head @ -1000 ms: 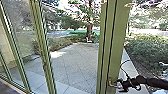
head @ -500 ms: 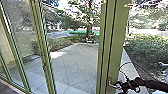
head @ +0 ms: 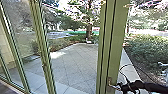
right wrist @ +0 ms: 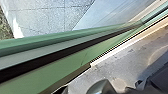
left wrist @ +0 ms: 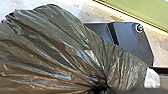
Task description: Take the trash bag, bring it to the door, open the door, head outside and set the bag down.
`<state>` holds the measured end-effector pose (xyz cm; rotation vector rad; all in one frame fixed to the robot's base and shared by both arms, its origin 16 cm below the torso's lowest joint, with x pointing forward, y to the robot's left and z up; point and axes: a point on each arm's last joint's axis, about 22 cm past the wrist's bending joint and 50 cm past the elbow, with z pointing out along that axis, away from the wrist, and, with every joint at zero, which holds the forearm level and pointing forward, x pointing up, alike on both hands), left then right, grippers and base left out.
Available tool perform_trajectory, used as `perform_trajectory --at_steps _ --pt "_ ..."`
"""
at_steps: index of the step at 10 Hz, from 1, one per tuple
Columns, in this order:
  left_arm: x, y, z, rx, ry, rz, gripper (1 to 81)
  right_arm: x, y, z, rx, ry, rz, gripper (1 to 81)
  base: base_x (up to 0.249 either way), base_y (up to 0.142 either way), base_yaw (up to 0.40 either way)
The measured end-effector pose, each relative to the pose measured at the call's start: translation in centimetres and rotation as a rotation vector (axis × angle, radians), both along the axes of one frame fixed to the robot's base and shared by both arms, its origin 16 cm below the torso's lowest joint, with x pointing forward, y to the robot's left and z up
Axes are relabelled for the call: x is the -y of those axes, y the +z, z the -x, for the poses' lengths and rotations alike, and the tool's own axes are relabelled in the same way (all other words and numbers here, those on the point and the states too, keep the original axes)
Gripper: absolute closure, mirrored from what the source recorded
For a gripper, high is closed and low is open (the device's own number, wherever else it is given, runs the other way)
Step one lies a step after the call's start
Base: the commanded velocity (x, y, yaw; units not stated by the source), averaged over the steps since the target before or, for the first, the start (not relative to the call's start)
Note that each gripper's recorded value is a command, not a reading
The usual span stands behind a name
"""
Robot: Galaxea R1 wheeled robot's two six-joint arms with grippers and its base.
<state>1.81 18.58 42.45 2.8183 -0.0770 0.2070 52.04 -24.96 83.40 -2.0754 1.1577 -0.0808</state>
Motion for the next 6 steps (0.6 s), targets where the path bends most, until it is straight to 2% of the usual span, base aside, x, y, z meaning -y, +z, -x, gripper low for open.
perform_trajectory --at_steps 2,3,6 --pt "0.0 0.0 0.0 0.000 -0.001 0.000 81.1 -0.4 -1.4 0.3 -0.015 -0.013 0.003 1.0 0.000 0.000 0.000" --pt "0.3 0.0 0.0 0.001 -0.001 0.003 81.1 -1.1 -2.8 1.0 -0.037 -0.009 0.007 1.0 0.000 0.000 0.000" --pt "0.5 0.0 0.0 0.001 -0.001 0.005 81.1 -2.1 -4.9 1.5 -0.031 0.003 0.030 1.0 0.000 0.000 0.000"
